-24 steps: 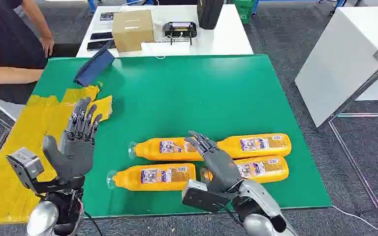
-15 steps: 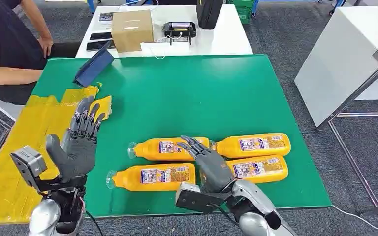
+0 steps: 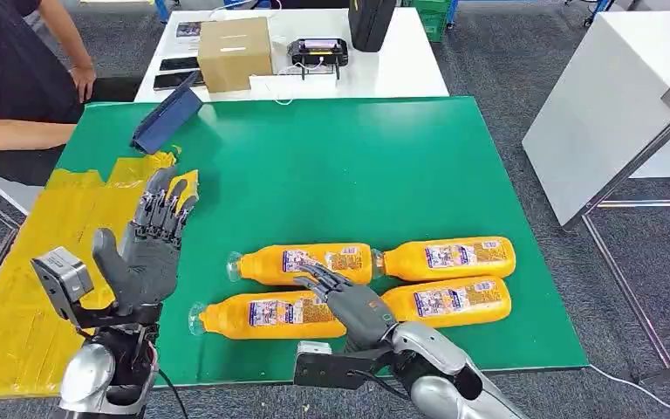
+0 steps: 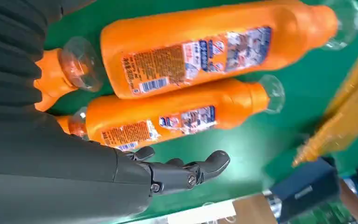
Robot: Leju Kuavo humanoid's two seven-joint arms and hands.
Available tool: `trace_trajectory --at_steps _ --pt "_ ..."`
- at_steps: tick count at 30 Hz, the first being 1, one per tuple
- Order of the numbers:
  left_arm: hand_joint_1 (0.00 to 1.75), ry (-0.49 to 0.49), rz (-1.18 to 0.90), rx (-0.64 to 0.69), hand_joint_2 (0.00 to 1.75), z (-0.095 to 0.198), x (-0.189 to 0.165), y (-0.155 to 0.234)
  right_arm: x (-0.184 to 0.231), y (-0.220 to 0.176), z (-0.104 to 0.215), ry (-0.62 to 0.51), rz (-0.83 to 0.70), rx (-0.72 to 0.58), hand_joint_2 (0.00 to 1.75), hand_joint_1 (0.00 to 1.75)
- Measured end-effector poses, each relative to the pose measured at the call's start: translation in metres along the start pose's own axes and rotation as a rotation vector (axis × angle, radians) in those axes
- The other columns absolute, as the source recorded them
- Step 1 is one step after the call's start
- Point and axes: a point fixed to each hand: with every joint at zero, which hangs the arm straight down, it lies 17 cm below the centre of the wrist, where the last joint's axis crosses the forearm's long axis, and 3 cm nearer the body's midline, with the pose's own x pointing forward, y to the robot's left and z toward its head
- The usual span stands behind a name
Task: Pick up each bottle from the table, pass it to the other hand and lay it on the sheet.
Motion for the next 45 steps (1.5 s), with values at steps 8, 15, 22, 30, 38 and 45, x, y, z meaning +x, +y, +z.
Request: trace_trajectory --at_steps 8,15,22,30,38,45 --pt "0.00 0.000 0.022 -0.032 0.00 -0.010 0.002 -0.009 -0.020 0.012 -0.015 0.050 0.031 0.061 1.75 0.00" --pt "0.00 0.002 0.041 -0.057 0.00 -0.019 0.004 -0.017 -0.034 0.026 -0.034 0.095 0.070 0.107 1.75 0.00" --pt "0.00 0.003 0.049 -0.077 0.00 -0.023 0.004 -0.025 -0.039 0.035 -0.048 0.117 0.080 0.137 1.75 0.00" --pt "0.00 0.005 0.051 -0.082 0.00 -0.025 0.004 -0.026 -0.041 0.038 -0.055 0.126 0.088 0.152 1.75 0.00" --pt "0.00 0.007 0.058 -0.105 0.00 -0.032 0.005 -0.035 -0.035 0.050 -0.068 0.120 0.094 0.208 1.75 0.00" --pt "0.00 0.015 0.082 -0.129 0.00 -0.049 0.004 -0.045 -0.058 0.089 -0.056 0.130 0.275 0.524 1.75 1.75"
